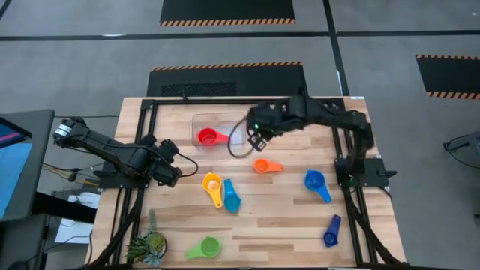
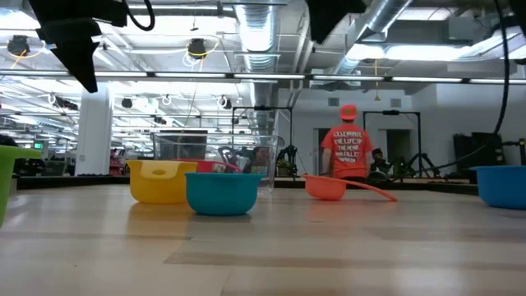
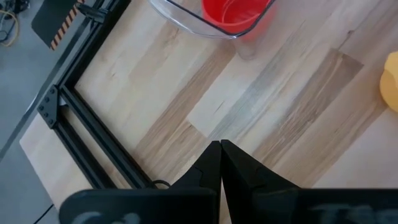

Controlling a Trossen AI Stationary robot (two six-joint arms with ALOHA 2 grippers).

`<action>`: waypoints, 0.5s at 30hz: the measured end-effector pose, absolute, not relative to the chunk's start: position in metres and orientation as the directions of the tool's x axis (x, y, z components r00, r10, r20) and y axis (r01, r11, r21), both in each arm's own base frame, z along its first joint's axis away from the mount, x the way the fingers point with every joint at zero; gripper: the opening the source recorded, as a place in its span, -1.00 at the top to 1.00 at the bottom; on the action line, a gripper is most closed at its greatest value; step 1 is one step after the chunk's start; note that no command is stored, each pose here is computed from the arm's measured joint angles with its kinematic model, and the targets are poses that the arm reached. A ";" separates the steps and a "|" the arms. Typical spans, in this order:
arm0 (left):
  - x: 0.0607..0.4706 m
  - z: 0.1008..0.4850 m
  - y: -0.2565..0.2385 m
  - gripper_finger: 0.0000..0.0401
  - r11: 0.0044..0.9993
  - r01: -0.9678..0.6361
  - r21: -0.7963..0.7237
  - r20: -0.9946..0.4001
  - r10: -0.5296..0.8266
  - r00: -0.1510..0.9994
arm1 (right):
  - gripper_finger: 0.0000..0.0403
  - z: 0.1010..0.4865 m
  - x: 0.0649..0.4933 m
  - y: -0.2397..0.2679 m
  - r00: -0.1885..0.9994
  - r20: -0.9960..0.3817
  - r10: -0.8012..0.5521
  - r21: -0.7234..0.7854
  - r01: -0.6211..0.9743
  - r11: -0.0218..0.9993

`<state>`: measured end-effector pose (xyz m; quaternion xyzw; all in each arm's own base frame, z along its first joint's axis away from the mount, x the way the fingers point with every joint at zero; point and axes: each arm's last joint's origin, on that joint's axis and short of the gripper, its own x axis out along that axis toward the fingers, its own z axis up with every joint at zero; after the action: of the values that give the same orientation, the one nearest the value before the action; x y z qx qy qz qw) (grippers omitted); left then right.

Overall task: Nest measuring cups in basket
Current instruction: Stack the blue measuring cup on top of the red measuring cup in the transparent bin

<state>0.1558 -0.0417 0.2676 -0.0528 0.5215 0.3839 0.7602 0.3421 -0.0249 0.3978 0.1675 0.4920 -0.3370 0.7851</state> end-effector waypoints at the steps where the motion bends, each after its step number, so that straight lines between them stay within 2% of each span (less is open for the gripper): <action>1: 0.156 0.268 -0.042 1.00 0.700 -0.640 0.317 -0.834 0.527 0.165 | 0.47 0.400 0.336 -0.018 0.307 -0.881 -0.361 -0.060 0.684 0.727; 4: 0.157 0.268 -0.042 1.00 0.704 -0.640 0.307 -0.834 0.523 0.176 | 0.51 0.395 0.317 -0.001 0.262 -0.895 -0.360 -0.071 0.714 0.696; 7: 0.157 0.268 -0.042 1.00 0.704 -0.640 0.308 -0.833 0.524 0.175 | 0.55 0.366 0.301 0.011 0.192 -0.910 -0.368 -0.118 0.731 0.672; 12: 0.157 0.268 -0.042 1.00 0.702 -0.644 0.305 -0.834 0.523 0.175 | 0.58 0.317 0.248 0.017 -0.001 -0.956 -0.294 -0.156 0.849 0.504; 15: 0.158 0.268 -0.042 1.00 0.702 -0.645 0.301 -0.834 0.522 0.179 | 0.59 0.286 0.226 0.025 0.030 -0.980 -0.198 -0.055 0.911 0.408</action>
<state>0.1577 -0.0424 0.2676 -0.0599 0.5151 0.3811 0.7654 0.2261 0.0249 0.2859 0.3275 0.5446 -0.4343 0.6384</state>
